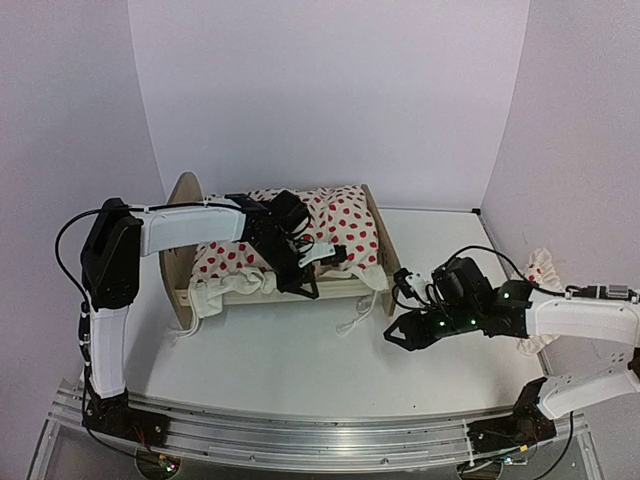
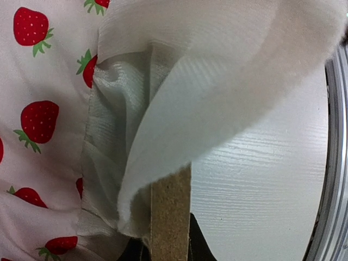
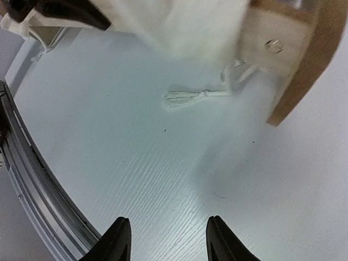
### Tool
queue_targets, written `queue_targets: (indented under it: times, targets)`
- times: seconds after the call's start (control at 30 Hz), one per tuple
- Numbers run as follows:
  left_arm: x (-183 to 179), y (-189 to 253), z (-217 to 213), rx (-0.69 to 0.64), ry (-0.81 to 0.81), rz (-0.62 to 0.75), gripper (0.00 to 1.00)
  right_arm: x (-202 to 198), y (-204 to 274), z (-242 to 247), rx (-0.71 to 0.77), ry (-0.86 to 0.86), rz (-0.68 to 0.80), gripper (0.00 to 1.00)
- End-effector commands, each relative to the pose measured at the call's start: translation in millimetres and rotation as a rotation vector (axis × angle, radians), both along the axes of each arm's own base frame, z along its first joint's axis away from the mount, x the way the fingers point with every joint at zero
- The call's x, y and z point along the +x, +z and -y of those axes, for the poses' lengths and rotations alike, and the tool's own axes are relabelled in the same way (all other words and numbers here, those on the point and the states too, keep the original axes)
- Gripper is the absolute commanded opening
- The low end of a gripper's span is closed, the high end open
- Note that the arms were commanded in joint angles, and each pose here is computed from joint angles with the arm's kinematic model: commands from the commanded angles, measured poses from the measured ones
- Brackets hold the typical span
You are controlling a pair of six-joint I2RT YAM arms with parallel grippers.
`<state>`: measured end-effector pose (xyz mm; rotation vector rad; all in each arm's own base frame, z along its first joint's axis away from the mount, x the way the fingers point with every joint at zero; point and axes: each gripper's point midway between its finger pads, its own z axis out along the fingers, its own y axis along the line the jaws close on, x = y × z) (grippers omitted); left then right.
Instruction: Set up the pet bed
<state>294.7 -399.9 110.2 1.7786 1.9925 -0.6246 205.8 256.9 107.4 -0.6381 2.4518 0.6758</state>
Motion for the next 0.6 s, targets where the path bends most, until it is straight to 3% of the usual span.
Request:
queue_targets:
  times: [0.0,0.1,0.33,0.57]
  targets:
    - [8,90,9,-0.133,0.166,-0.068,0.0,25,35,-18,0.227,-0.071,0.295,0.42]
    - [4,111,14,-0.168,0.172,-0.083,0.0,45,31,-6,0.287,-0.221,0.424,0.41]
    - [-8,129,21,-0.199,0.136,-0.078,0.0,78,34,-1,0.314,-0.363,0.628,0.57]
    - [-6,156,29,-0.253,0.125,-0.064,0.0,106,24,-11,0.379,-0.479,0.715,0.62]
